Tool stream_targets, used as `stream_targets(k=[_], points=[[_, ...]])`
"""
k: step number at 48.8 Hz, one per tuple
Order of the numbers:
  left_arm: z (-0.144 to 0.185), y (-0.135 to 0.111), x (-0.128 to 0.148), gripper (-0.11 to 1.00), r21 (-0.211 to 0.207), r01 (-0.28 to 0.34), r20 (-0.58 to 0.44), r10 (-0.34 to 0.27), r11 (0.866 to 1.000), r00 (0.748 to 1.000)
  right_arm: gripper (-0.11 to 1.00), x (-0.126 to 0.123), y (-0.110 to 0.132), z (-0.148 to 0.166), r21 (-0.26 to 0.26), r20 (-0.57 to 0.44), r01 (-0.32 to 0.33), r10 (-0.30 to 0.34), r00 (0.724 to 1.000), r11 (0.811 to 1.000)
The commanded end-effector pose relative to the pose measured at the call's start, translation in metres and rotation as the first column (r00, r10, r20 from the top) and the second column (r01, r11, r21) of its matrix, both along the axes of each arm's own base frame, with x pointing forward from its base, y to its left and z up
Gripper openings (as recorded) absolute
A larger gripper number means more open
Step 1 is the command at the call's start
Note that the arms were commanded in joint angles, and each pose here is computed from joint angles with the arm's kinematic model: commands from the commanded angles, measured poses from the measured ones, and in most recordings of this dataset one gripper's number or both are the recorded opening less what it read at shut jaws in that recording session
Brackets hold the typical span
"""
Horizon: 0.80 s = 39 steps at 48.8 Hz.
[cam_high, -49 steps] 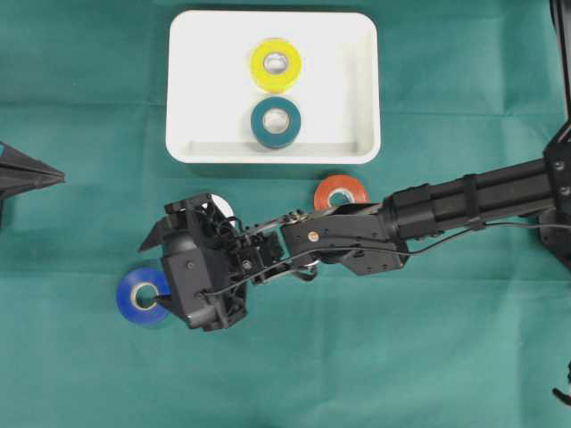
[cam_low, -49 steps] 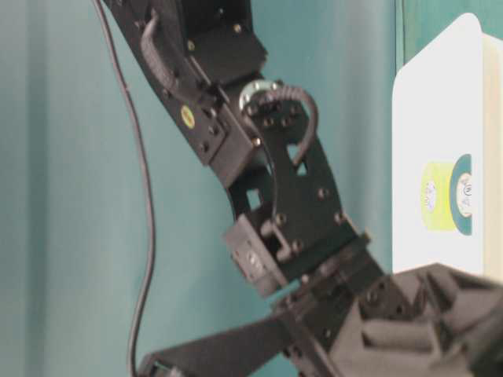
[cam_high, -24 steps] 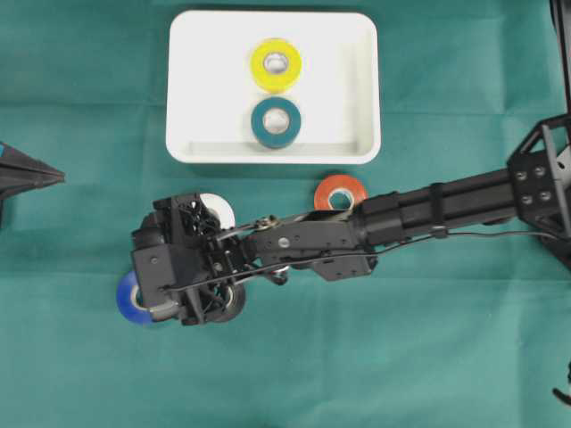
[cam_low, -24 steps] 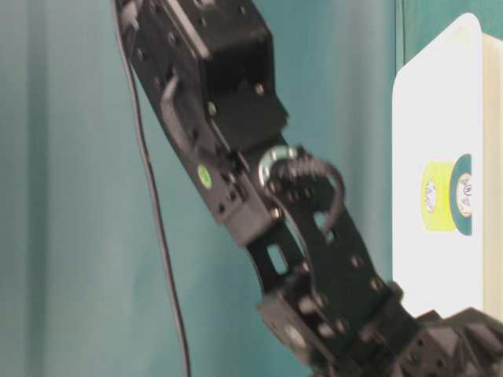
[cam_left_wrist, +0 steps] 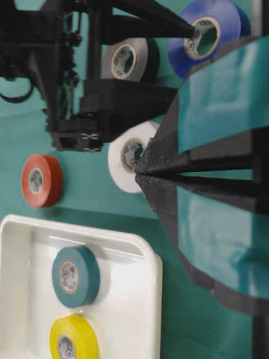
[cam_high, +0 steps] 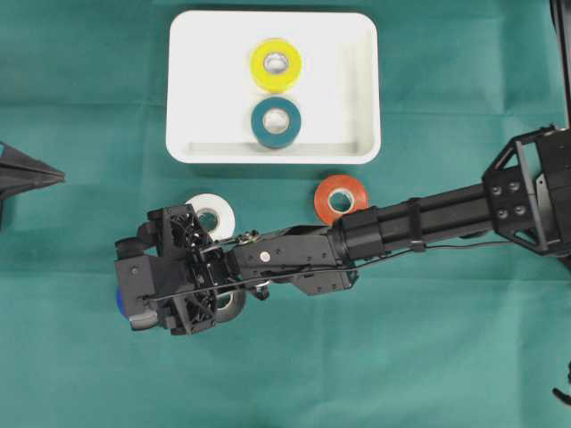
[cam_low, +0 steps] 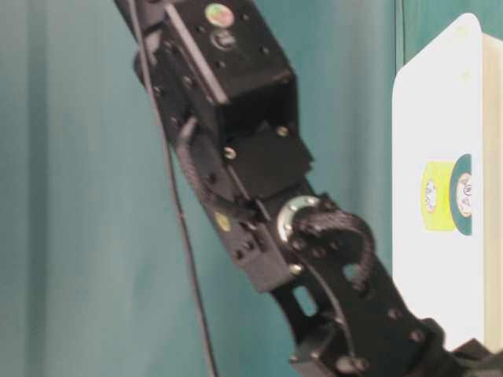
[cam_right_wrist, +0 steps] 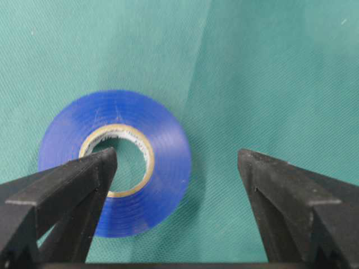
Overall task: Put the tape into the white case with the right arm.
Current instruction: 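Reach the right gripper across to the blue tape roll, then lower the right gripper and close it on the blue roll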
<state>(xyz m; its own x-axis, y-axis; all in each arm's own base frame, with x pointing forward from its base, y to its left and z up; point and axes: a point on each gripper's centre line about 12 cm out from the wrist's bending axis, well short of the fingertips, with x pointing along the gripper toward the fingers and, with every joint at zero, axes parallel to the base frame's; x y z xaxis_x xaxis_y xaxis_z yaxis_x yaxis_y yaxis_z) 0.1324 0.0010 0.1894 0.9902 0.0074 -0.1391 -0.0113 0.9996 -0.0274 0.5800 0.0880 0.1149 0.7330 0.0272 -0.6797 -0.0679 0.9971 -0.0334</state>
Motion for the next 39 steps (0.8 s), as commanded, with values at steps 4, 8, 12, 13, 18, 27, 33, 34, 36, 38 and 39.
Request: stream_targets(k=[4, 8, 12, 13, 18, 27, 33, 34, 36, 38, 39], points=[[0.005, 0.001, 0.001, 0.00, 0.002, -0.006, 0.012, 0.006, 1.000, 1.000, 0.66, 0.008, 0.004, 0.020, 0.024, 0.049, 0.003, -0.004, 0.999, 1.000], [0.005, 0.001, 0.001, 0.00, 0.002, -0.006, 0.012, 0.006, 1.000, 1.000, 0.66, 0.010, 0.004, 0.019, 0.024, 0.050, 0.003, -0.005, 0.999, 1.000], [0.005, 0.001, 0.001, 0.00, 0.002, -0.006, 0.012, 0.006, 1.000, 1.000, 0.66, 0.012, 0.003, 0.016, 0.024, 0.049, 0.006, -0.008, 0.999, 1.000], [0.005, 0.001, 0.001, 0.00, 0.002, -0.006, 0.012, 0.006, 1.000, 1.000, 0.66, 0.012, 0.003, 0.016, 0.024, 0.049, 0.006, -0.008, 0.999, 1.000], [0.005, 0.001, 0.001, 0.00, 0.002, -0.006, 0.011, 0.006, 1.000, 1.000, 0.65, 0.013, 0.000, 0.011, 0.024, 0.041, 0.012, -0.013, 0.999, 1.000], [0.005, 0.001, 0.001, 0.00, 0.002, -0.006, 0.012, 0.006, 1.000, 1.000, 0.49, 0.015, -0.005, 0.008, 0.036, 0.050, 0.023, -0.025, 0.998, 0.999], [0.005, 0.001, 0.001, 0.00, 0.002, -0.006, 0.011, 0.006, 1.000, 1.000, 0.16, 0.017, -0.009, 0.007, 0.050, 0.062, 0.034, -0.037, 0.997, 0.998], [0.005, 0.001, 0.001, 0.00, 0.002, -0.006, 0.012, 0.006, 1.000, 1.000, 0.12, 0.017, -0.009, 0.007, 0.049, 0.062, 0.034, -0.037, 0.997, 0.998], [0.004, 0.001, 0.001, 0.00, 0.002, -0.006, 0.011, 0.006, 1.000, 1.000, 0.05, 0.017, -0.009, 0.006, 0.049, 0.059, 0.035, -0.038, 0.998, 0.998], [0.005, 0.001, 0.001, 0.00, 0.002, -0.006, 0.011, 0.006, 1.000, 1.000, 0.02, 0.016, -0.009, 0.006, 0.049, 0.058, 0.036, -0.039, 0.998, 0.998], [0.005, 0.001, 0.001, 0.00, 0.000, -0.006, 0.012, 0.006, 1.000, 1.000, 0.02, 0.017, -0.009, 0.006, 0.050, 0.059, 0.036, -0.039, 0.998, 0.998]])
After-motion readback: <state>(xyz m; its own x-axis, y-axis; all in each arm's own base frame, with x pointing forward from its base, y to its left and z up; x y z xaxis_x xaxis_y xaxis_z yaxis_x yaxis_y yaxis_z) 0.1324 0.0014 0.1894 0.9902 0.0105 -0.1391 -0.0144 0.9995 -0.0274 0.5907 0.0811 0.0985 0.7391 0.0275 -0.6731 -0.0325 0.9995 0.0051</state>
